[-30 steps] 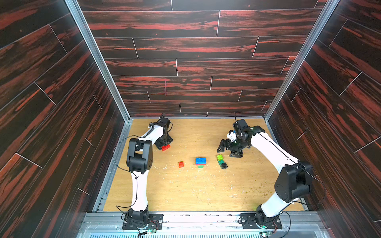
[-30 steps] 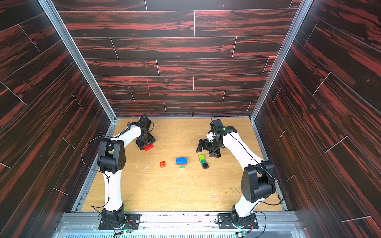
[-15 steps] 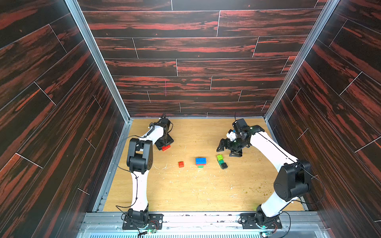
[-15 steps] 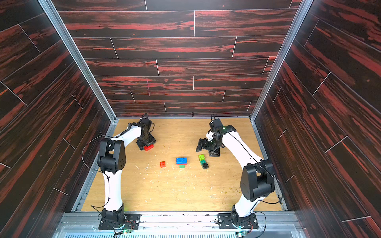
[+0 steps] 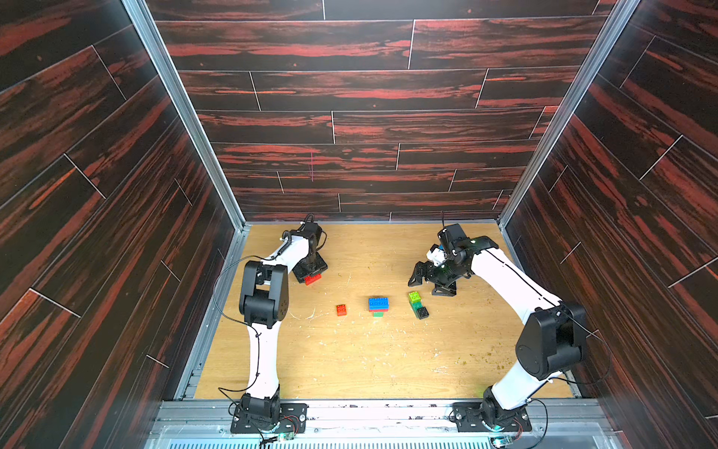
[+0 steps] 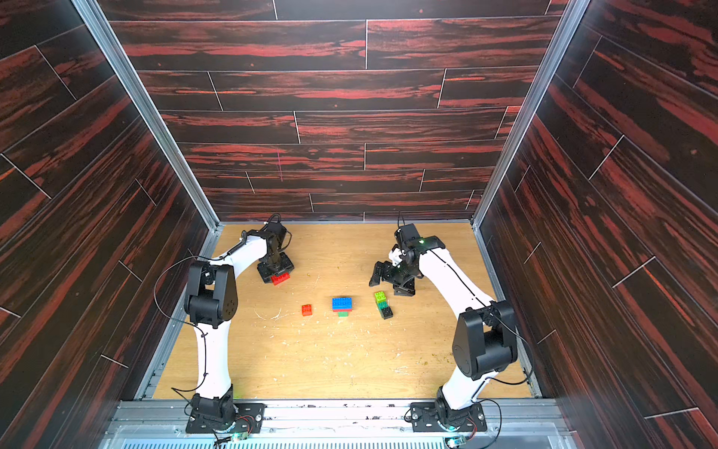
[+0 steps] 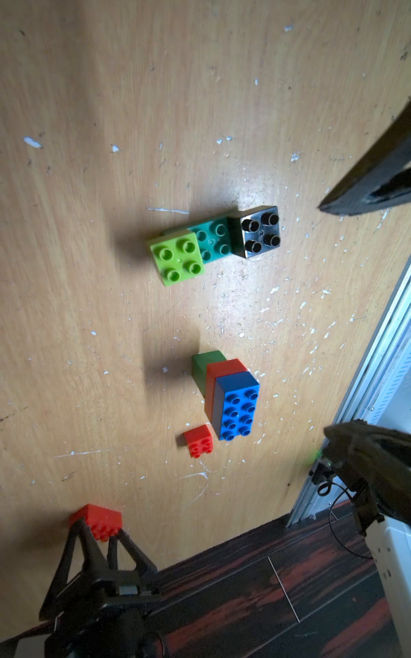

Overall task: Assemble a carrot with lego
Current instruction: Pick up the lego brick from the center of the board.

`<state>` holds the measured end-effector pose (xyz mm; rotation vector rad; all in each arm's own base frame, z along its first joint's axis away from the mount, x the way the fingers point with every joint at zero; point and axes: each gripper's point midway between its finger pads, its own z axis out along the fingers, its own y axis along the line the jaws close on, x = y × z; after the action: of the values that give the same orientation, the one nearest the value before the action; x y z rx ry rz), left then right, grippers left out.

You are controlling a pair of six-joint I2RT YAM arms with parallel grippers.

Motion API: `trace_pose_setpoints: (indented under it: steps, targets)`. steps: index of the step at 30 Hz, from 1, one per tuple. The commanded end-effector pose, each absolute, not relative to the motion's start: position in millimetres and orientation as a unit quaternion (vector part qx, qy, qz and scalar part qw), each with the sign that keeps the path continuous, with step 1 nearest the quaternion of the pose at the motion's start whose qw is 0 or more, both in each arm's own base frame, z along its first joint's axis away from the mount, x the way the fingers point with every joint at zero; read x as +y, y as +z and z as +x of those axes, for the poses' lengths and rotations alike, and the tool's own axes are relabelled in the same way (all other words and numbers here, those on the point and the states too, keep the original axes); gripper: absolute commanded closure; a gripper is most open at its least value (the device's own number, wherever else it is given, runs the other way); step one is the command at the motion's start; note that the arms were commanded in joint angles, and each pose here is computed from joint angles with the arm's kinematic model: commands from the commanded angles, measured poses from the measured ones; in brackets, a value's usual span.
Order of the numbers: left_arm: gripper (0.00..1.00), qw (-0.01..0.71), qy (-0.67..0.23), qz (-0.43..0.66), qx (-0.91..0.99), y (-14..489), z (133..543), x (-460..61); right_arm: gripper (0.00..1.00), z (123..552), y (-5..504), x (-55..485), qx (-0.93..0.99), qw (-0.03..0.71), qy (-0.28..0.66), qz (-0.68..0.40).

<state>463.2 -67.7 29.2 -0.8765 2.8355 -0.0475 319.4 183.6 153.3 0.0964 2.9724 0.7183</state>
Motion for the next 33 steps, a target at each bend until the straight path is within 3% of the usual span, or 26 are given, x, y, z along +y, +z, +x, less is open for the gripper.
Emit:
trace_pose_setpoints:
  steps: [1, 5, 13, 22, 33]
  targets:
    - [0.29, 0.078, -0.014, -0.287, 0.955, 31.1, 461.8, -71.2, 0.08, 319.7, 150.8, 183.7, 0.971, 0.029, 0.235, 0.037]
    - [0.3, 0.07, -0.007, -0.282, 0.957, 26.1, 459.1, -71.4, 0.08, 319.2, 151.3, 183.5, 0.971, 0.03, 0.235, 0.037]
    - [0.47, 0.066, -0.002, -0.279, 0.958, 24.3, 456.4, -71.2, 0.08, 316.8, 152.5, 182.1, 0.971, 0.032, 0.234, 0.038]
    - [0.52, 0.075, -0.016, -0.257, 0.963, 47.9, 452.4, -90.2, 0.08, 312.8, 154.3, 181.3, 0.97, 0.034, 0.237, 0.034]
    - [0.52, 0.084, -0.037, -0.21, 0.973, 98.2, 418.2, -146.3, 0.08, 301.8, 152.9, 180.5, 0.968, 0.035, 0.246, 0.033]
